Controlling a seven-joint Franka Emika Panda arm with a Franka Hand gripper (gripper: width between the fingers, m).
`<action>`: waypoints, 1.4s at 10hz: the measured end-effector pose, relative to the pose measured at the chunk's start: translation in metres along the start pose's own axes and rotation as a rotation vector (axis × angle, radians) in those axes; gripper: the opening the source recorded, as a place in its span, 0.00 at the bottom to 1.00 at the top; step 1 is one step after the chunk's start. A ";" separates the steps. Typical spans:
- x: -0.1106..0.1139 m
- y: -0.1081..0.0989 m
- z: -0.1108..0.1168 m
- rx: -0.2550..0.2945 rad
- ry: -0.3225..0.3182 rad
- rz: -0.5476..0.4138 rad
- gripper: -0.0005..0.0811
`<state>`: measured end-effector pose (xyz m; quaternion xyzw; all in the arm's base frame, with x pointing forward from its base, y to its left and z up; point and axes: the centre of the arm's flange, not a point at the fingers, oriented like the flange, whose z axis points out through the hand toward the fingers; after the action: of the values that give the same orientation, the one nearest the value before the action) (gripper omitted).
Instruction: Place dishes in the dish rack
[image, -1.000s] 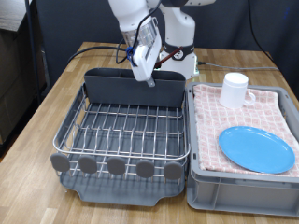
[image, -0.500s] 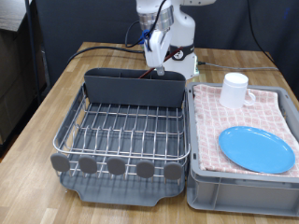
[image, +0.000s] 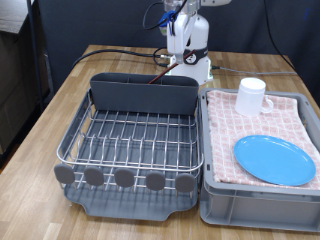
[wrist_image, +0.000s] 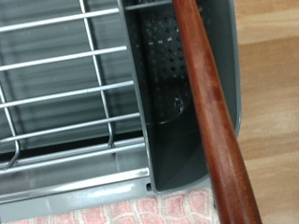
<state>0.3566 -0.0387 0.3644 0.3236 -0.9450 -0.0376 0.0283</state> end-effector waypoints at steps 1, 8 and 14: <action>-0.007 0.000 -0.007 0.042 0.032 -0.039 0.99; -0.106 0.004 -0.063 0.195 -0.034 -0.488 0.99; -0.151 0.008 -0.066 0.180 -0.048 -0.717 0.99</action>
<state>0.4756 0.0565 0.4261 0.6342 -0.7717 0.0308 -0.0374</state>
